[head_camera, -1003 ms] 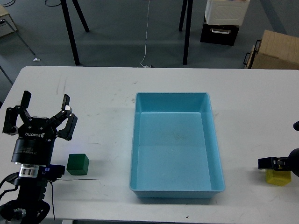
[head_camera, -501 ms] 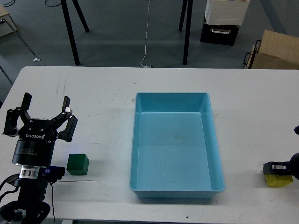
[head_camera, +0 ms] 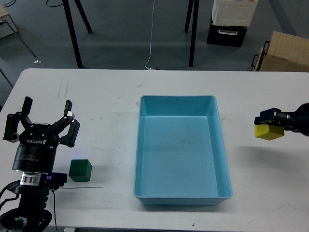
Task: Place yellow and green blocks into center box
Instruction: 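Lift the yellow cube and carry it over the blue bin, then lower the yellow cube into the bin and release it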
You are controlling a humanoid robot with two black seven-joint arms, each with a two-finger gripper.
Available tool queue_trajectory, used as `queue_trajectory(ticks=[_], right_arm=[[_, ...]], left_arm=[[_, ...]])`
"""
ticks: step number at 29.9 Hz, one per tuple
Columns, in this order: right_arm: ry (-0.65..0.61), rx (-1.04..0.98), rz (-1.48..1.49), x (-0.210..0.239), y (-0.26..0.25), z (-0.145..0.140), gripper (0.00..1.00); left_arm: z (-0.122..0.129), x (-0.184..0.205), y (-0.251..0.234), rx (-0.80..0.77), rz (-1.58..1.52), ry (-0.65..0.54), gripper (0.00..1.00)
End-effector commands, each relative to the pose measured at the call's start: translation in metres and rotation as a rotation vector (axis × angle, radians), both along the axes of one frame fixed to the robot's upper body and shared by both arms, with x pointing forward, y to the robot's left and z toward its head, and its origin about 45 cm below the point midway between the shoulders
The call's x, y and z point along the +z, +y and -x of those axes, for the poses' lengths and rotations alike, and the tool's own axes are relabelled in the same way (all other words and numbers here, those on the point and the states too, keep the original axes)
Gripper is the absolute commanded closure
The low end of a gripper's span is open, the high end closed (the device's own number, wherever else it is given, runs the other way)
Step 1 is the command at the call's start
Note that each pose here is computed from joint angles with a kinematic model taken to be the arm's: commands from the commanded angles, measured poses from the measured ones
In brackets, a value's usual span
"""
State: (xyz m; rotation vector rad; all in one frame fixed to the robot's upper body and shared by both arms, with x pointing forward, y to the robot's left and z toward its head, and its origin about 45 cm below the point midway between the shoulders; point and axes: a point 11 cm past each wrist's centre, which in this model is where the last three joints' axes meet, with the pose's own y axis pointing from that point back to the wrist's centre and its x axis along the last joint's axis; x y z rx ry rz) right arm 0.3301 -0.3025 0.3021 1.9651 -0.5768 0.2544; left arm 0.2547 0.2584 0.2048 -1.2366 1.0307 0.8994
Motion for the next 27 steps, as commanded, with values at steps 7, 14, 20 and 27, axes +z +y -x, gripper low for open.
queue_trajectory(ticks=[7,14,20,27], right_arm=[[0.091,0.259,0.087,-0.037,0.130,-0.042,1.00],[0.197,0.384,0.184,-0.098,0.182,-0.022,0.76],[0.205,0.395,0.187,-0.102,0.187,-0.019,0.26],[0.162,0.333,0.129,-0.081,0.183,-0.038,0.10]], left_arm=[[0.000,-0.001,-0.001,0.001,0.003,0.002,0.00],[0.000,-0.001,-0.001,0.003,0.006,0.001,0.00],[0.001,-0.001,-0.002,0.004,0.009,0.003,0.00],[0.000,0.000,-0.003,0.001,0.012,0.000,0.00]])
